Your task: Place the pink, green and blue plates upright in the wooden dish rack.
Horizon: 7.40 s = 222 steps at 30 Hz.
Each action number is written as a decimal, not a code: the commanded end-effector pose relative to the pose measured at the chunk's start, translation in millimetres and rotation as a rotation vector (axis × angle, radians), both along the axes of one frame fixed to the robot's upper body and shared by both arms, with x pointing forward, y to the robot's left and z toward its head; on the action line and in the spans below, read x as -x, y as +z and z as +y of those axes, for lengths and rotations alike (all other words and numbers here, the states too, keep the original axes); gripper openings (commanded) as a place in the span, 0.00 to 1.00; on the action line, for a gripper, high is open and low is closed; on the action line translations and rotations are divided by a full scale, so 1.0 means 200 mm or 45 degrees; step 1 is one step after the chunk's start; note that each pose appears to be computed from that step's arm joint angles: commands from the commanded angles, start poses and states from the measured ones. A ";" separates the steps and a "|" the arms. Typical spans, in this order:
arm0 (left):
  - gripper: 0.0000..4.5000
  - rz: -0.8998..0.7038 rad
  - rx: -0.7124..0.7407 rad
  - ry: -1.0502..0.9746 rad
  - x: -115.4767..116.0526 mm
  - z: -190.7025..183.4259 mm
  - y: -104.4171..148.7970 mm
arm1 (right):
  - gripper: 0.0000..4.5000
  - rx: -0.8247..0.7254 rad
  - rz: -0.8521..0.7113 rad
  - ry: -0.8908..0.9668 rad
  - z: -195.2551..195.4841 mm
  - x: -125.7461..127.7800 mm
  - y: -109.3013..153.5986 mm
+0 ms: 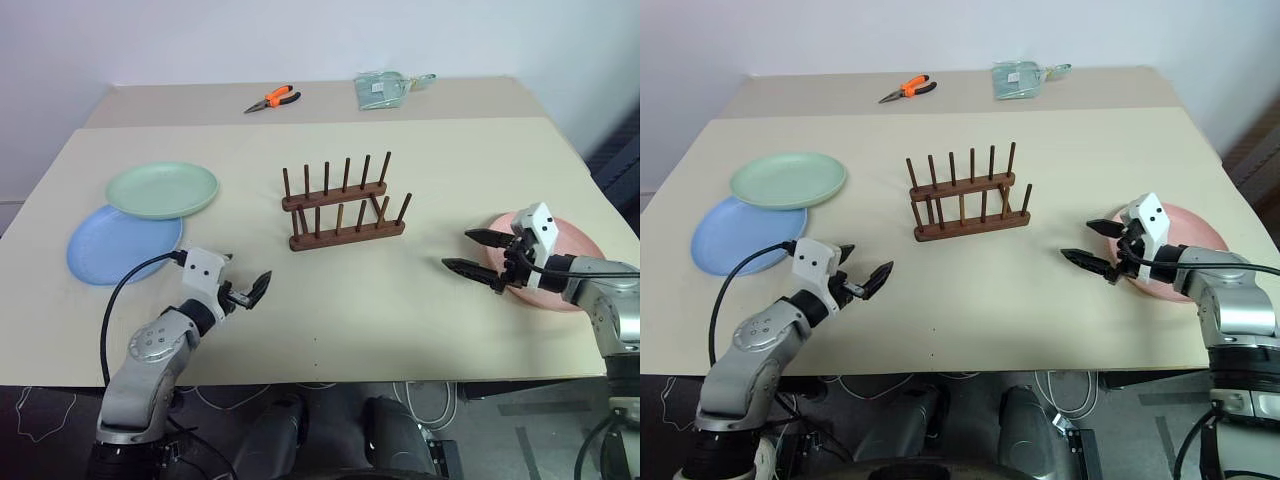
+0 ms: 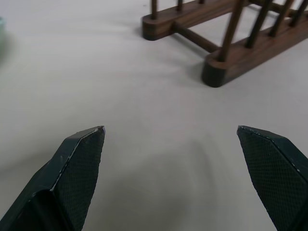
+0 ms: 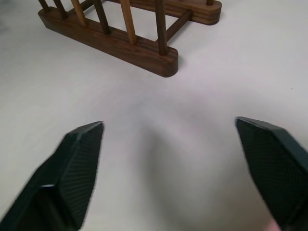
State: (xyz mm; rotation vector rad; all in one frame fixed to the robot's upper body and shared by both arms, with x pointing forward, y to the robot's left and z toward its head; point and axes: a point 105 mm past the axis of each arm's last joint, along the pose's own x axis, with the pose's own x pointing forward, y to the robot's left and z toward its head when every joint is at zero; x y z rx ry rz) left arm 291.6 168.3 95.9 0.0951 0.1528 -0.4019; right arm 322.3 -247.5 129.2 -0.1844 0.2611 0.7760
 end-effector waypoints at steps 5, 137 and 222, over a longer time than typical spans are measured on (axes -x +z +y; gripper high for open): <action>1.00 -0.059 -0.051 -0.003 -0.02 0.03 0.07 | 1.00 -0.005 -0.115 0.026 0.07 -0.02 0.07; 0.13 -0.218 0.050 -0.914 -0.03 -0.62 0.21 | 0.01 0.530 -0.176 -0.728 -0.20 0.02 0.00; 1.00 -0.532 0.233 0.539 -0.38 0.24 0.53 | 0.97 -0.169 -0.959 -0.097 0.50 0.05 1.09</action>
